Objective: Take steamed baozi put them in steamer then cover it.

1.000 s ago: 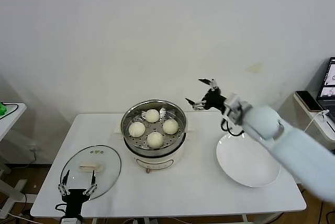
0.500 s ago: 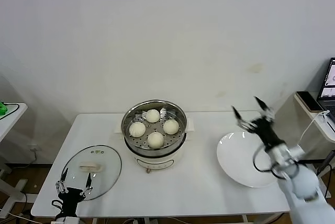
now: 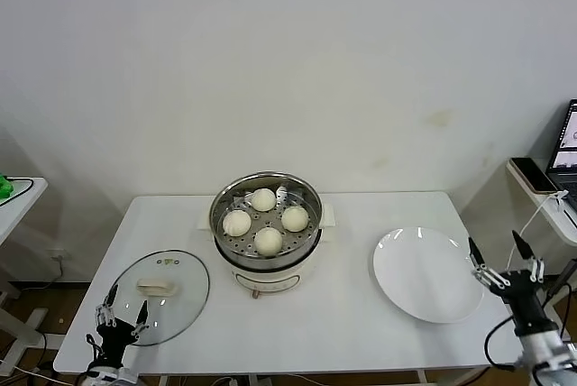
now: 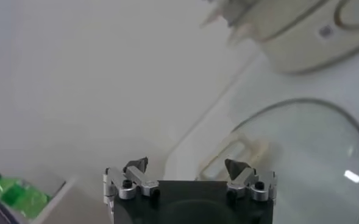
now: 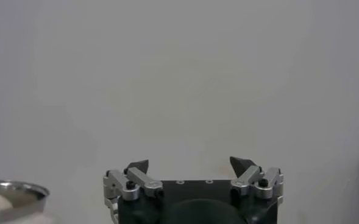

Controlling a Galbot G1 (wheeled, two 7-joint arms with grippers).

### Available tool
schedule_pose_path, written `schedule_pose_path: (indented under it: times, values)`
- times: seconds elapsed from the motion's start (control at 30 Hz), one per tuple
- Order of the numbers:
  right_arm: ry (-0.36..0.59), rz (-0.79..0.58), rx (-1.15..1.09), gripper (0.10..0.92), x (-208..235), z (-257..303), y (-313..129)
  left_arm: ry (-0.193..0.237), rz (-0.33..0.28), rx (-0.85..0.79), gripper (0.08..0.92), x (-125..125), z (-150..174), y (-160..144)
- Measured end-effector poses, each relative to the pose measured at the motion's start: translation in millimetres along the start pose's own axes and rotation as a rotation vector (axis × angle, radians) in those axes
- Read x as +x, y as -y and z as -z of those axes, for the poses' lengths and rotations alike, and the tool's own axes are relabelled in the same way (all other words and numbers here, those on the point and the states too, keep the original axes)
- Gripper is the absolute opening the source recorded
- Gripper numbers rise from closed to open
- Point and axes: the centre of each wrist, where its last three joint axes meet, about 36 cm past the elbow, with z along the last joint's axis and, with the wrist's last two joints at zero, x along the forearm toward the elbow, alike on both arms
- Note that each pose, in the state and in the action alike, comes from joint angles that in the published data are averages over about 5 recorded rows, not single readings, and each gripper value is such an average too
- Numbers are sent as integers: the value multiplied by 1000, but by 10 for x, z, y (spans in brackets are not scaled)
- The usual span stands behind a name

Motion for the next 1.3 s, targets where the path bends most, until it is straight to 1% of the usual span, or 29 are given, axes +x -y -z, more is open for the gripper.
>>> schedule_pose_path:
  times: [0.27, 0.47, 0.7, 1.0, 1.3]
  values:
    - [-5, -17, -32, 823, 185, -55, -65, 8, -18, -114, 823, -109, -89, 16]
    - [-14, -17, -56, 823, 270, -121, -149, 18, -14, -161, 823, -193, -102, -25]
    - [-22, -20, -72, 823, 334, -178, -212, 28, -21, -189, 823, -228, -71, -35]
    - [-25, -22, -89, 823, 366, -209, -275, 43, -10, -213, 823, -350, -38, -100]
    - [-22, -23, -102, 823, 358, -212, -314, 51, -14, -224, 823, -460, -23, -92]
